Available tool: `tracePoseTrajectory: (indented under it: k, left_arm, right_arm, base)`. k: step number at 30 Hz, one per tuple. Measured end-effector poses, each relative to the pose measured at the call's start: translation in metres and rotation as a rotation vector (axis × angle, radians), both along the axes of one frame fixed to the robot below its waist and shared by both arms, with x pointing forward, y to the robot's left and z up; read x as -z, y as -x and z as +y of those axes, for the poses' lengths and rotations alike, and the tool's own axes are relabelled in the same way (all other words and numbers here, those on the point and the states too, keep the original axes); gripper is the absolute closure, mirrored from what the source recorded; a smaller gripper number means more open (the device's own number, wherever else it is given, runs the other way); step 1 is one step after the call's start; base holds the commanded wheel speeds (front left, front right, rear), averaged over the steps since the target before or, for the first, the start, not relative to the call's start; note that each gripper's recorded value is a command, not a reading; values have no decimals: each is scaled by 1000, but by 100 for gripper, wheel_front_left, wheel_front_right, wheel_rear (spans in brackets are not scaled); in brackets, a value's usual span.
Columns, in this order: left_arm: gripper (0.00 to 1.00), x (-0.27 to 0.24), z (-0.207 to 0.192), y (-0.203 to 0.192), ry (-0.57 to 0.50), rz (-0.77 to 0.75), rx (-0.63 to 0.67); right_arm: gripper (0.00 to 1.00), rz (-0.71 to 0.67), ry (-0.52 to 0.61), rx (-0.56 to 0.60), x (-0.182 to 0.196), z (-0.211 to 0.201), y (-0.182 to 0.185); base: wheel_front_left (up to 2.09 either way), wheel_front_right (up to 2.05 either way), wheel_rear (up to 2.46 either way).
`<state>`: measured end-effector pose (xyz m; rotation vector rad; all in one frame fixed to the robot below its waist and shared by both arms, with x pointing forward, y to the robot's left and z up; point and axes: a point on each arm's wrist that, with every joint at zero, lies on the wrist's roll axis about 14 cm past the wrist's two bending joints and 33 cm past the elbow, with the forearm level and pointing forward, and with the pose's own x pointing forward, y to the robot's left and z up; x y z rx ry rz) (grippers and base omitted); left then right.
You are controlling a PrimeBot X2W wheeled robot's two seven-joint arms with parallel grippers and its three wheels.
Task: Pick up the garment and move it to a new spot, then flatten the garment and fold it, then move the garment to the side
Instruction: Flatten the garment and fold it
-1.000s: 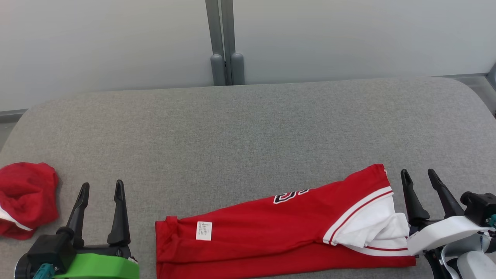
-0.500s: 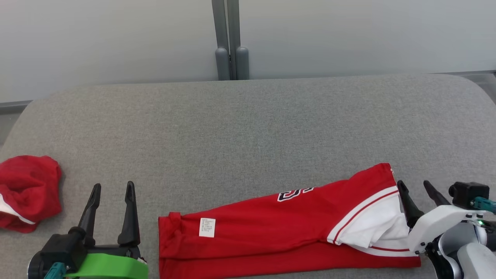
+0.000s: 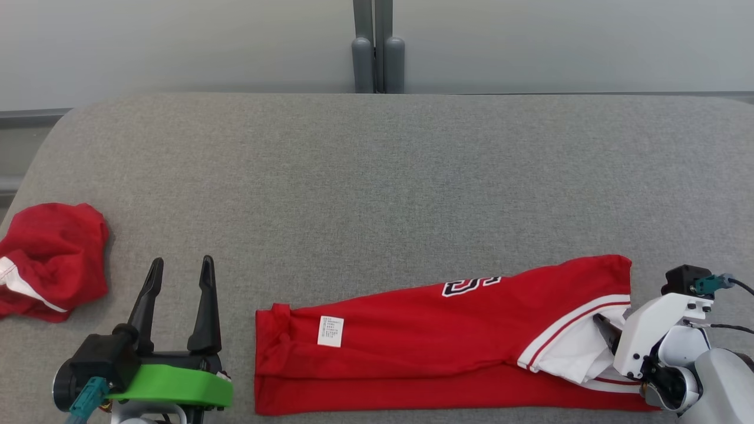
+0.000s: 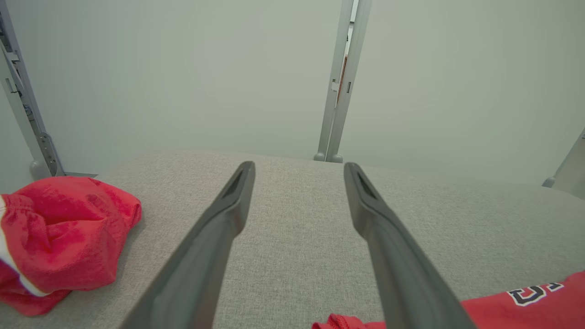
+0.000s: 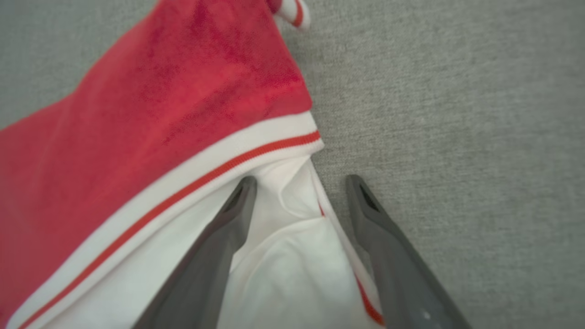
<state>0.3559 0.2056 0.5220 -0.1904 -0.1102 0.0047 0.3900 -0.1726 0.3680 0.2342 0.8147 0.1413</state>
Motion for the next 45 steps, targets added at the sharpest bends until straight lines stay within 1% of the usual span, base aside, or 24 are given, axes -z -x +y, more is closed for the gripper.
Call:
tracePoseTrajectory:
  k: [2, 3, 4, 5, 6, 7, 11, 17, 20, 24, 27, 29, 32, 34, 37, 42, 45]
  left_arm:
    - [0, 2, 3, 1, 2, 6, -10]
    - [0, 3, 4, 1, 2, 9, -13]
    - [0, 4, 4, 1, 2, 13, -16]
    - [0, 5, 5, 1, 5, 15, -18]
    - [0, 6, 5, 1, 6, 16, -20]
    - [0, 6, 5, 1, 7, 17, -20]
    - [0, 6, 6, 1, 12, 15, -24]
    - [0, 4, 0, -2, 16, 8, -7]
    - [0, 4, -5, -6, 19, 3, 8]
    - [0, 2, -11, -12, 13, -3, 28]
    - [0, 1, -19, -17, 13, -7, 54]
    - [0, 1, -25, -19, 16, -9, 70]
    - [0, 1, -30, -22, 20, -9, 84]
    - [0, 1, -33, -21, 23, -9, 89]
    - [0, 2, -34, -18, 26, -6, 96]
    - [0, 5, -30, -11, 33, 0, 78]
    - [0, 6, -23, -4, 36, 3, 56]
  right_arm:
    - [0, 21, -21, -18, 2, 9, 0]
    - [2, 25, -26, -26, 3, 12, 0]
    - [52, 24, -33, -36, 2, 16, -1]
    - [56, 23, -39, -45, 2, 20, -2]
    - [89, 22, -45, -52, 2, 23, -2]
    - [100, 19, -53, -60, 1, 26, -3]
    - [100, -31, -68, -72, -6, 34, -7]
    - [100, -100, -62, -37, -18, 20, -13]
    - [100, -131, -36, -3, -28, -3, -18]
    - [100, -193, 32, 68, -49, -51, -27]
    - [100, -223, 93, 118, -61, -85, -27]
    - [100, -259, 98, 140, -73, -94, -28]
    - [100, -304, 107, 138, -88, -96, -30]
    - [100, -346, 95, 123, -101, -88, -32]
    - [100, -381, 56, 64, -116, -61, -31]
    - [100, -416, -56, -95, -136, 10, -21]
    - [100, -413, -133, -194, -143, 53, -11]
  base:
    - [0, 0, 0]
    - [0, 0, 0]
    - [0, 0, 0]
    - [0, 0, 0]
    - [0, 0, 0]
    - [0, 0, 0]
    - [0, 0, 0]
    - [0, 0, 0]
    - [0, 0, 0]
    - [0, 0, 0]
    - [0, 0, 0]
    - [0, 0, 0]
    - [0, 0, 0]
    - [0, 0, 0]
    - [0, 0, 0]
    - [0, 0, 0]
    - [0, 0, 0]
